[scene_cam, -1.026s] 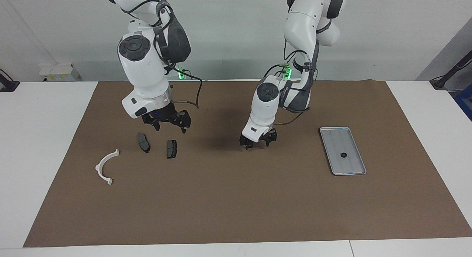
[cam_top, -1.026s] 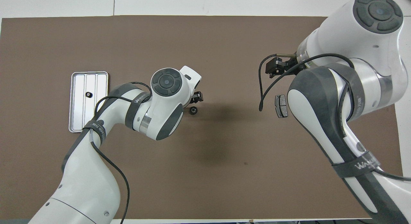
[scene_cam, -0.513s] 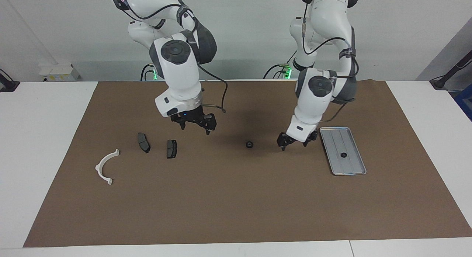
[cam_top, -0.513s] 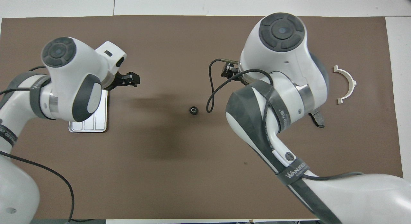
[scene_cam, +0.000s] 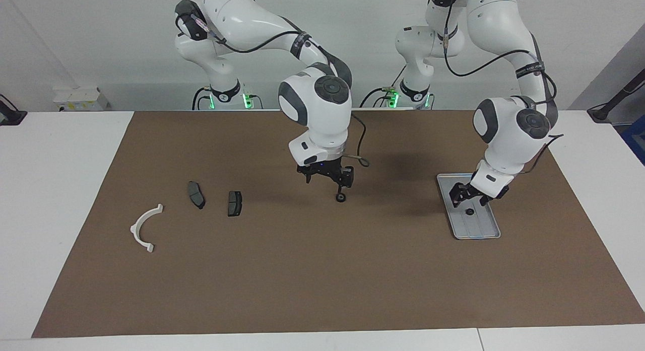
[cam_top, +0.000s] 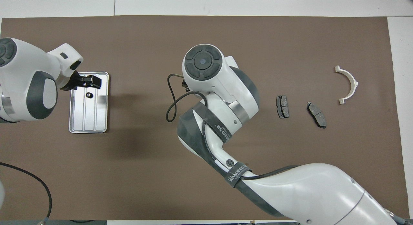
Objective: Place bearing gear from tray to pile
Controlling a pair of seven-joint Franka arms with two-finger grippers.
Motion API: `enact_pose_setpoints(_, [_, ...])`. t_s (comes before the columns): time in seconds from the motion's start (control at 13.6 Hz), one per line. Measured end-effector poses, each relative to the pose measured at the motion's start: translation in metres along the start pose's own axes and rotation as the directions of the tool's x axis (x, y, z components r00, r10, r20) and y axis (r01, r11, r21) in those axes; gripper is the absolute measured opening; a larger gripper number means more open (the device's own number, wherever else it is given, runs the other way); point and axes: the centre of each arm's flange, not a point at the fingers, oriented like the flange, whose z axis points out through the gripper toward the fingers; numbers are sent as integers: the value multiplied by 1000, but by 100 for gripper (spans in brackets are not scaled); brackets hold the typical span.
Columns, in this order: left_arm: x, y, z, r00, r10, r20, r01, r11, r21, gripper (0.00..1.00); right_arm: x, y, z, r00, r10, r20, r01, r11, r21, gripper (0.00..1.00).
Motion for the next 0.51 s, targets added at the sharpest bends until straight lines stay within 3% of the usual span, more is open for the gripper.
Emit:
enact_pose_setpoints(0.07, [-3, -10, 7, 1000, 2, -3, -2, 1000, 1, 90, -7, -9, 11, 1000, 15, -13, -15, 1000, -2, 100])
enact_pose_setpoints(0.15, [-6, -15, 15, 1000, 3, -8, -3, 1000, 2, 81, -12, -16, 20, 999, 29, -25, -29, 1000, -6, 100])
enact_pose_setpoints(0.51, [-14, -12, 41, 1000, 8, -17, -8, 1000, 3, 75, -17, -28, 63, 998, 65, -15, -65, 998, -23, 100])
